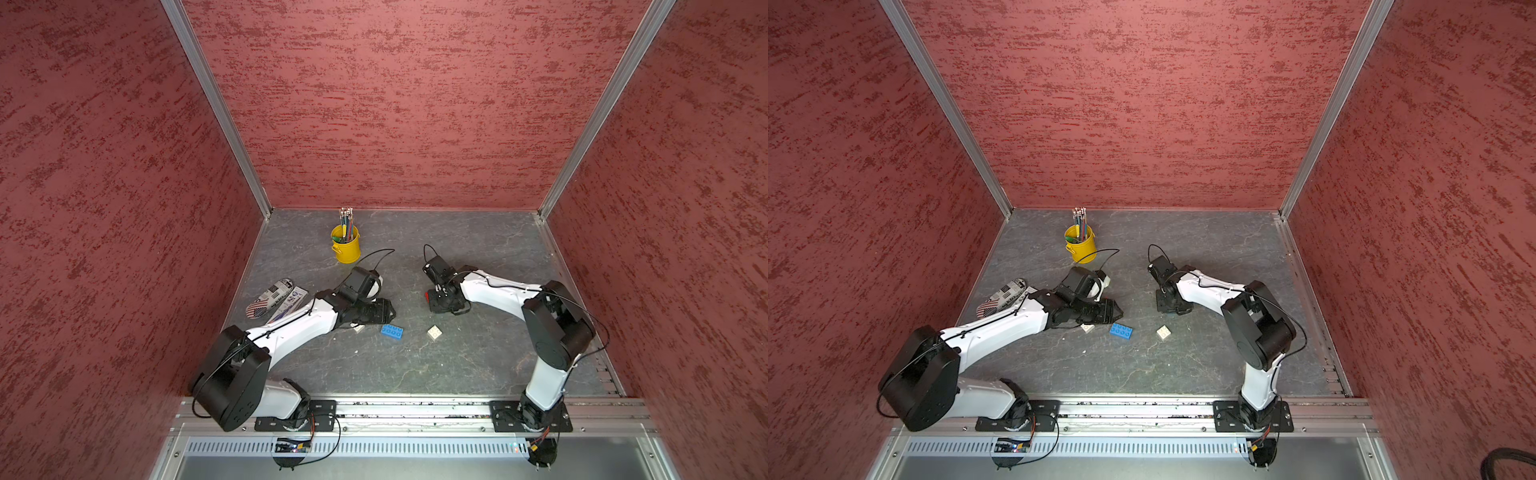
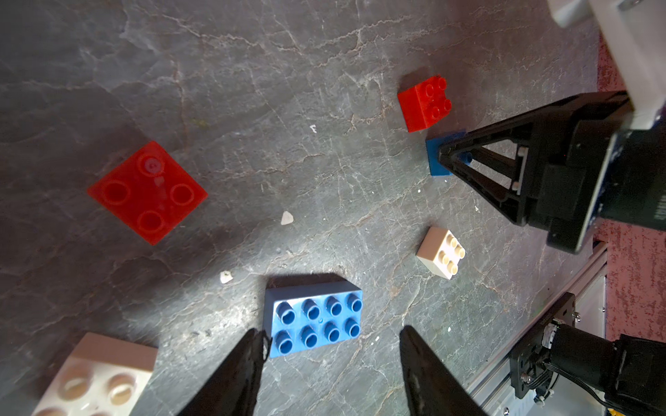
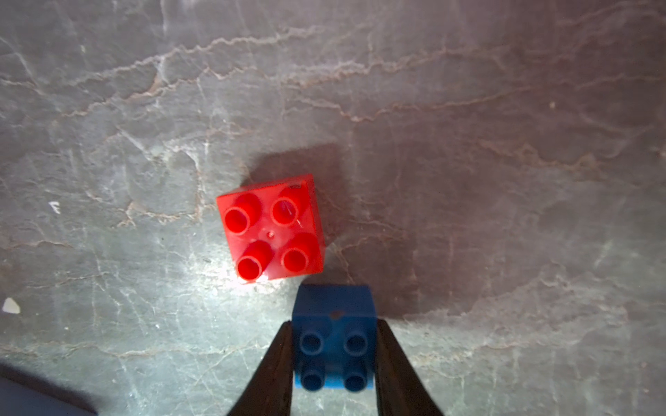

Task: Assemble the letter y with lego
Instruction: Pick up the lego brick from the center of the board, then assemble the lego brick with the lego brick.

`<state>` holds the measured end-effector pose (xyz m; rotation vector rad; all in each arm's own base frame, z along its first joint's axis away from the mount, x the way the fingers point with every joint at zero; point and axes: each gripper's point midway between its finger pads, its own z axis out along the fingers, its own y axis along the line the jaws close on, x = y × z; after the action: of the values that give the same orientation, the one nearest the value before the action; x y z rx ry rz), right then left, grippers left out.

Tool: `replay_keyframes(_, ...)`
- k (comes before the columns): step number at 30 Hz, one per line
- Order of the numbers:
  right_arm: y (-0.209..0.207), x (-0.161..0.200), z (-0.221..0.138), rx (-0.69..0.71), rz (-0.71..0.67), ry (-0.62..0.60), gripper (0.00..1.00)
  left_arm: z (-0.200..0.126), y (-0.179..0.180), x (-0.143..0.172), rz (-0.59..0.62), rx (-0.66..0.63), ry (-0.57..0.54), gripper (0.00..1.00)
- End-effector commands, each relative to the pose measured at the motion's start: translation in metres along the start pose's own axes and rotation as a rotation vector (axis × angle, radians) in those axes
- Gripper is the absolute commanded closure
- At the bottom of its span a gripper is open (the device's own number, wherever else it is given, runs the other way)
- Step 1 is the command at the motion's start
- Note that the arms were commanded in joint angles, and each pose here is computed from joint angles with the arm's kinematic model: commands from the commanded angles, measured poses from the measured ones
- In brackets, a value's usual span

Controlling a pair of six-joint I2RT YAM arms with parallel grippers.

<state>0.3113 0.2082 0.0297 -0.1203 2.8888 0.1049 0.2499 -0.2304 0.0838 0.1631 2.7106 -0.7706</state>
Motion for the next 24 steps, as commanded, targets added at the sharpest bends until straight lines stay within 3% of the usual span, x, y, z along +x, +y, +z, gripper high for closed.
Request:
replay_keyframes(1,-0.001,-0.008,-0.002,0.016,-0.012,-0.011,0.70,0.000,-0.002,-0.002,0.019,0.012,-0.006,0.38)
replay_keyframes(12,0.005,-0.025,-0.030,-0.008,-0.054,-0.057,0.70,0.002,0.000,-0.001,0.021,0.008,-0.008,0.38)
replay_keyframes(24,0.013,-0.038,-0.027,-0.043,-0.124,-0.035,0.70,-0.001,-0.003,0.001,0.030,0.027,-0.007,0.38)
